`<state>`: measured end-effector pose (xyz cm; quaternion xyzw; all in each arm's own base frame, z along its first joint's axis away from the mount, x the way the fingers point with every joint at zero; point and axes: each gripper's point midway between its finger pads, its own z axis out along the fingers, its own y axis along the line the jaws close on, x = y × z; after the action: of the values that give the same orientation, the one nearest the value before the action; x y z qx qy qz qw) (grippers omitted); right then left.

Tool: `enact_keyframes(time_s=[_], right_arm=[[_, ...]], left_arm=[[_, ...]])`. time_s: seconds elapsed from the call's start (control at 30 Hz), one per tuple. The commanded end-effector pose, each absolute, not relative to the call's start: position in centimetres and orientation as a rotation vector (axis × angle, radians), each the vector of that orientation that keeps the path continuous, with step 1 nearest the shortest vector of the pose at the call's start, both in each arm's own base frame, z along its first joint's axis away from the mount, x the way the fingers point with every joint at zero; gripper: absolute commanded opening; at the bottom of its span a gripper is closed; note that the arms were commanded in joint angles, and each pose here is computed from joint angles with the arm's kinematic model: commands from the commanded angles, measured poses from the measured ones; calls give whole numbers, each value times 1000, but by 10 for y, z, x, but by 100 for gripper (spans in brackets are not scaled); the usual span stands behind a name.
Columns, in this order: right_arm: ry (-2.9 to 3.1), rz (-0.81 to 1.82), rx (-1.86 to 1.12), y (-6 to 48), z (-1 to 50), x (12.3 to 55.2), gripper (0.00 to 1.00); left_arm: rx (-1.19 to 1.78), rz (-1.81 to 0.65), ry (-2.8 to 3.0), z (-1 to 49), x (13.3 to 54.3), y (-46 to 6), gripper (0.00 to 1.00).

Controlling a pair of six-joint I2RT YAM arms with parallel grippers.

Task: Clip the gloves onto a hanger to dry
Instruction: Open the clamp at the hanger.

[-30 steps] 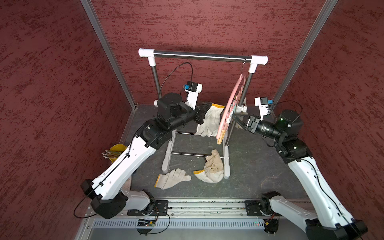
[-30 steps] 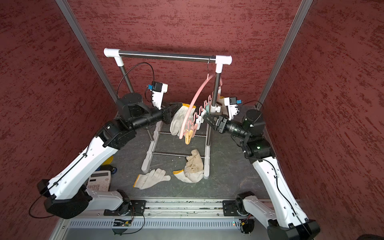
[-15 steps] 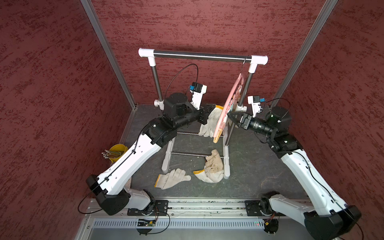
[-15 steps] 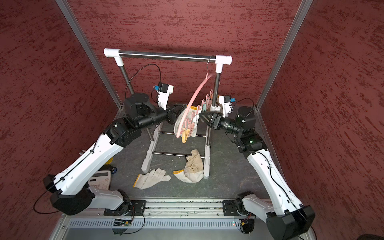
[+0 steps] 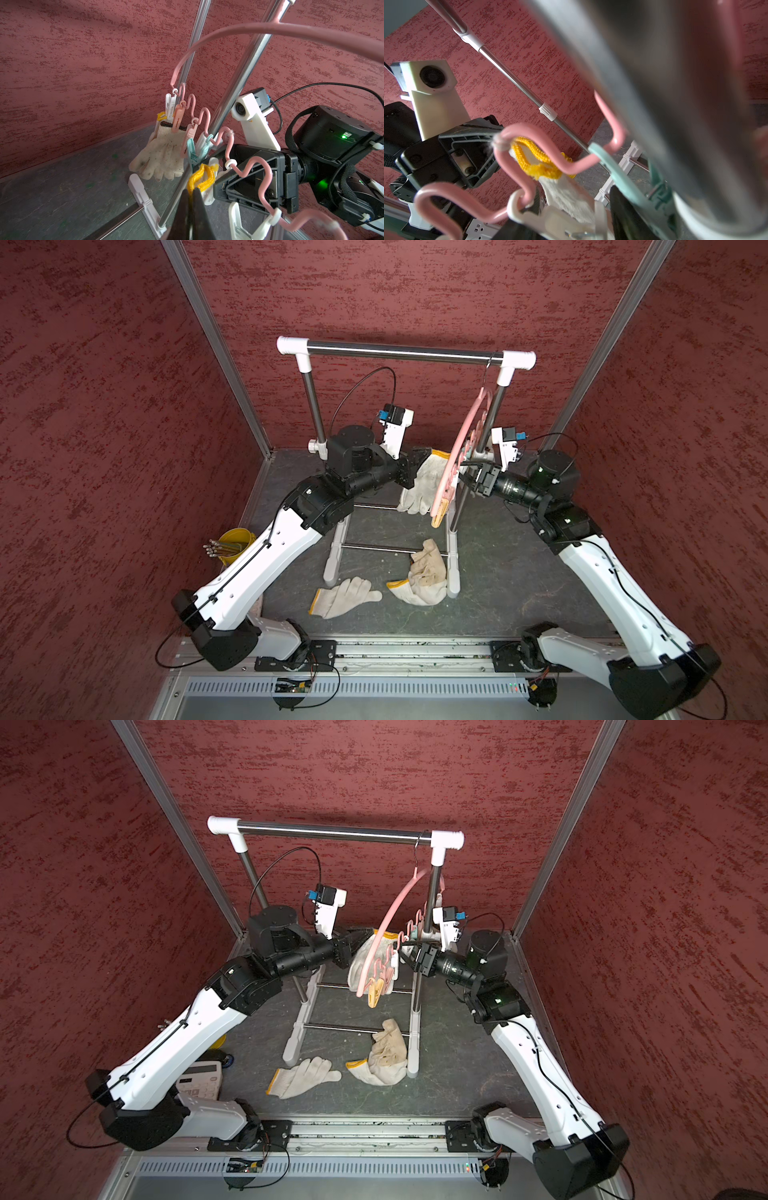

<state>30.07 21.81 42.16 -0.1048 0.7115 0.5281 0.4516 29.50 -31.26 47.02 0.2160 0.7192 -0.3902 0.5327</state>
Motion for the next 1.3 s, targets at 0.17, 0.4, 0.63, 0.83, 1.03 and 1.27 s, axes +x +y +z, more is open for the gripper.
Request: enact_keyframes(time_s=[0.17,0.4,0.63,0.83,1.03,1.27], right_arm=[[1683,1265,-288,217,449,300,44],[1692,1263,-296,218,447,300,33],[1705,1253,-309,218,443,300,31],[1709,1239,-316,218,441,300,22],[1700,1233,-333,218,446,298,16],[1700,1237,-347,219,446,297,14]], left_arm=[[513,-964,1670,487,287,-313,0],[515,-963,1669,487,287,-312,0],[607,-917,1727,463,279,-311,0],[760,-910,1825,417,259,-304,0],[881,-1006,1832,397,243,-312,0],[878,-1075,1756,410,255,-333,0]])
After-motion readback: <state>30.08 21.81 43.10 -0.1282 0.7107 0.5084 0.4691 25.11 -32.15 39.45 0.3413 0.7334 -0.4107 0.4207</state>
